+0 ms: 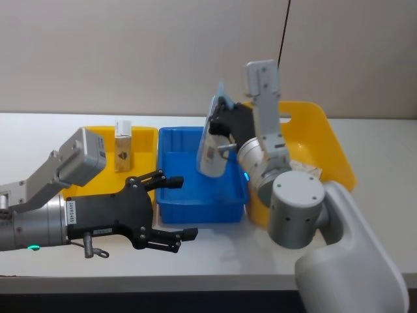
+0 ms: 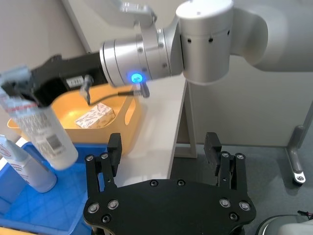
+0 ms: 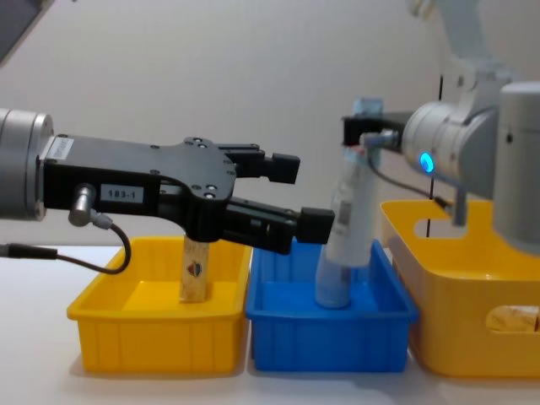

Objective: Bimanual collaborative sorting of washing and personal care products

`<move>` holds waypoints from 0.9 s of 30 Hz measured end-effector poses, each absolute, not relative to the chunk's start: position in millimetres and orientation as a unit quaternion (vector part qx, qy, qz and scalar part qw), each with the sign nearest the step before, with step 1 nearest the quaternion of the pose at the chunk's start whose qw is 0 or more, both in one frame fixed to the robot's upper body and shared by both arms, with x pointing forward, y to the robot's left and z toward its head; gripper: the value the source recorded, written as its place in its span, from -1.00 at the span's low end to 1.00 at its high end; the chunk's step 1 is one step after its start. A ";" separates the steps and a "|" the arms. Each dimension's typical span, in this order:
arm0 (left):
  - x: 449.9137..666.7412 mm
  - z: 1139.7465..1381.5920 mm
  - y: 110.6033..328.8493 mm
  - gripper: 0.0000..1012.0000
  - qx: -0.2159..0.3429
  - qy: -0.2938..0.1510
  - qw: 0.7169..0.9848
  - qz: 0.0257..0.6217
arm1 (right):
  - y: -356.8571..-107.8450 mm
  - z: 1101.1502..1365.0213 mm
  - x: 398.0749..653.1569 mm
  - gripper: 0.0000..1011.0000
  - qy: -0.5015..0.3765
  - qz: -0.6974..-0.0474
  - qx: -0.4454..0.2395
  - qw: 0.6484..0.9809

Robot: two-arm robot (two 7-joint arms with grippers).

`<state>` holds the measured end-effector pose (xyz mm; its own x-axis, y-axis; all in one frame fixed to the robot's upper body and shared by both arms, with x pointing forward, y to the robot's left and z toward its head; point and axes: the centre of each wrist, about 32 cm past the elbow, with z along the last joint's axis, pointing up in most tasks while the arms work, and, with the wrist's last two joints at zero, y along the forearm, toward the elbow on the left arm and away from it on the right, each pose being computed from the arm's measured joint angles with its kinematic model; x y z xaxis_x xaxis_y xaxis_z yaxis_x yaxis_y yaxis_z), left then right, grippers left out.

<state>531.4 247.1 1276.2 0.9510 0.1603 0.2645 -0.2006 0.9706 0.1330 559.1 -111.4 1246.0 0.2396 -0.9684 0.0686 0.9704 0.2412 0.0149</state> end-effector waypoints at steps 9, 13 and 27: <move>531.4 1276.3 247.1 0.98 0.079 -0.127 0.984 0.092 | -130.0 1264.3 560.9 -0.99 -0.037 -0.637 0.015 0.769; 531.4 1276.3 247.1 0.98 0.079 -0.127 0.984 0.092 | -138.4 1270.5 563.0 -0.99 -0.040 -0.648 0.025 0.760; 531.4 1276.3 247.1 0.98 0.079 -0.127 0.984 0.092 | -167.9 1280.6 574.0 -0.99 -0.047 -0.689 0.044 0.722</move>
<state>531.4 247.1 1276.3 0.9509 0.1603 0.2646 -0.2006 0.9706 0.1330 574.0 -167.9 1280.6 0.0454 -0.9989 0.0072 0.9908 0.0460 0.1270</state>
